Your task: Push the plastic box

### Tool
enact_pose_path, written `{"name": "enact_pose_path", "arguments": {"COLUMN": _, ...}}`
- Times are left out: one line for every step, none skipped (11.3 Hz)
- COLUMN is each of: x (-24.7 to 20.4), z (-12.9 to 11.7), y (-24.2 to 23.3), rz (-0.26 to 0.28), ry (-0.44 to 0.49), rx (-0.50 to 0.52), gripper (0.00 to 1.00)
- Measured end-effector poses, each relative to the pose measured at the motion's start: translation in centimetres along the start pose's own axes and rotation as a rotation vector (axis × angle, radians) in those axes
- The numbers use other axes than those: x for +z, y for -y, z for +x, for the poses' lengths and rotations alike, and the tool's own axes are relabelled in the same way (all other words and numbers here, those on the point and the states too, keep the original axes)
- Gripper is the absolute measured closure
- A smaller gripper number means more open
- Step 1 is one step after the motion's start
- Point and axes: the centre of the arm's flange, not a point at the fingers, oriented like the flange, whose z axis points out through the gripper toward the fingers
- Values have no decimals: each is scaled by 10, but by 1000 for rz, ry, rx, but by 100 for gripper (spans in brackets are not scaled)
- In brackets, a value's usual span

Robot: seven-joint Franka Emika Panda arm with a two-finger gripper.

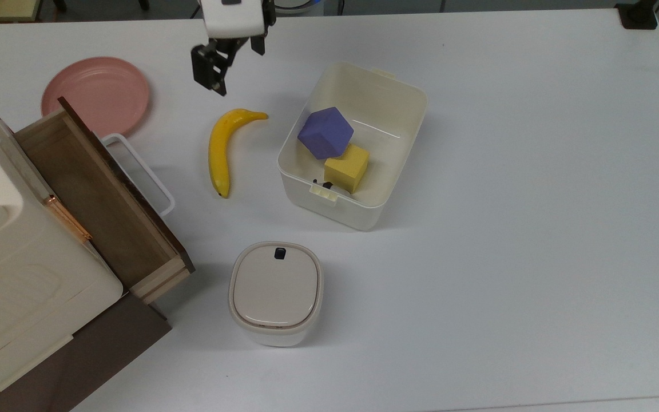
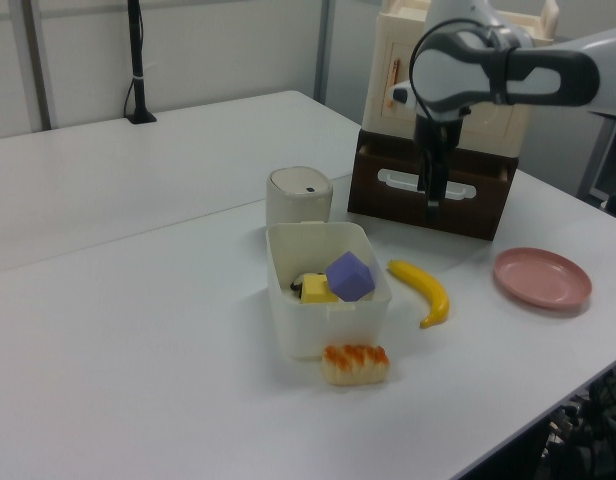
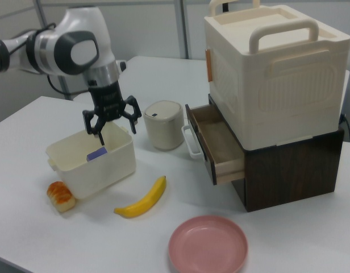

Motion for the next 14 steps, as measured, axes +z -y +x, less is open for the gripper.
{"name": "enact_pose_path", "arguments": {"x": 12, "z": 6, "y": 3, "rz": -4, "ry": -1, "rx": -54, "gripper": 0}}
{"name": "enact_pose_path", "arguments": {"x": 22, "z": 13, "y": 7, "rz": -10, "ry": -1, "rx": -86, "gripper": 0}}
{"name": "enact_pose_path", "arguments": {"x": 31, "z": 20, "y": 12, "rz": -10, "ry": 2, "rx": -108, "gripper": 0}}
{"name": "enact_pose_path", "arguments": {"x": 38, "z": 25, "y": 17, "rz": -3, "ry": 9, "rx": -121, "gripper": 0}}
{"name": "enact_pose_path", "arguments": {"x": 43, "z": 31, "y": 20, "rz": 6, "ry": 14, "rx": -133, "gripper": 0}}
{"name": "enact_pose_path", "arguments": {"x": 48, "z": 36, "y": 23, "rz": 14, "ry": 20, "rx": -144, "gripper": 0}}
{"name": "enact_pose_path", "arguments": {"x": 54, "z": 40, "y": 25, "rz": 22, "ry": 25, "rx": -151, "gripper": 0}}
{"name": "enact_pose_path", "arguments": {"x": 57, "z": 41, "y": 25, "rz": 28, "ry": 29, "rx": -154, "gripper": 0}}
{"name": "enact_pose_path", "arguments": {"x": 60, "z": 41, "y": 25, "rz": 31, "ry": 33, "rx": -155, "gripper": 0}}
{"name": "enact_pose_path", "arguments": {"x": 63, "z": 41, "y": 25, "rz": 32, "ry": 40, "rx": -157, "gripper": 0}}
{"name": "enact_pose_path", "arguments": {"x": 66, "z": 42, "y": 24, "rz": 37, "ry": 44, "rx": -159, "gripper": 0}}
{"name": "enact_pose_path", "arguments": {"x": 71, "z": 43, "y": 24, "rz": 44, "ry": 49, "rx": -161, "gripper": 0}}
{"name": "enact_pose_path", "arguments": {"x": 76, "z": 48, "y": 25, "rz": 52, "ry": 54, "rx": -168, "gripper": 0}}
{"name": "enact_pose_path", "arguments": {"x": 82, "z": 54, "y": 28, "rz": 60, "ry": 60, "rx": -176, "gripper": 0}}
